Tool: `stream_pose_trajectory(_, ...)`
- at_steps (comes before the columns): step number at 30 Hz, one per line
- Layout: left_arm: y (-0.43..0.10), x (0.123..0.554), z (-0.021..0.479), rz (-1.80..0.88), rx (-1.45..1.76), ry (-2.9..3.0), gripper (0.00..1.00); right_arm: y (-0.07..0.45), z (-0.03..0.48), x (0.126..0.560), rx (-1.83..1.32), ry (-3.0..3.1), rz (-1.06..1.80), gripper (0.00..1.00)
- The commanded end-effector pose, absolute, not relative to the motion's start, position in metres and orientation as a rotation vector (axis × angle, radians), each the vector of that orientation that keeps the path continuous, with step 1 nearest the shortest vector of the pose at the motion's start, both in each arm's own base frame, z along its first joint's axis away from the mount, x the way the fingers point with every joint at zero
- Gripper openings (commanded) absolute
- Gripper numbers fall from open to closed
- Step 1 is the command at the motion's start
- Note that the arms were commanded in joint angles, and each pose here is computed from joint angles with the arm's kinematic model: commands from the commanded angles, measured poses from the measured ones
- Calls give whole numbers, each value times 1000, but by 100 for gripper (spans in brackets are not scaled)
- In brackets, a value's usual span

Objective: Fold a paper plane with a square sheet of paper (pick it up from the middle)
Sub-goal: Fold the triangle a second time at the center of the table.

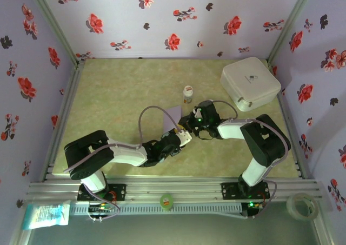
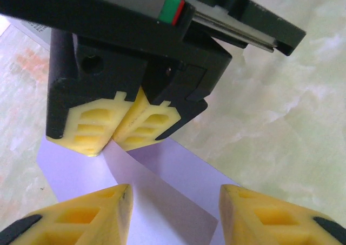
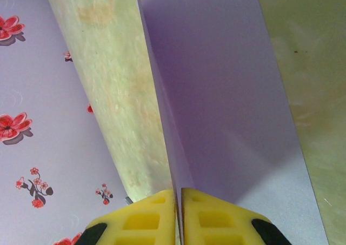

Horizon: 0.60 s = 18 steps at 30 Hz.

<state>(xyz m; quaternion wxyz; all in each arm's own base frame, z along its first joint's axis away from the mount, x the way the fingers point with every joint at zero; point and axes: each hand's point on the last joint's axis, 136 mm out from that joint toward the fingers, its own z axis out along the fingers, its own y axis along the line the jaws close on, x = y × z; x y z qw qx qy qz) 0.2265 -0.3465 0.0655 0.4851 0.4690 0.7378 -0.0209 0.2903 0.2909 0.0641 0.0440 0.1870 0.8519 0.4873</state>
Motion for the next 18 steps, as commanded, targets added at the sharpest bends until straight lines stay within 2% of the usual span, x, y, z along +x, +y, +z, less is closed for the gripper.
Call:
stream_pose_trajectory(1,-352,229,81,-55,1098,1752,43,288,62,291,599,2602,1463,11)
stream_pose_trajectory(18,-342,221,81,-119,1059,1780,17,286,58,292,617,2603,1442,12)
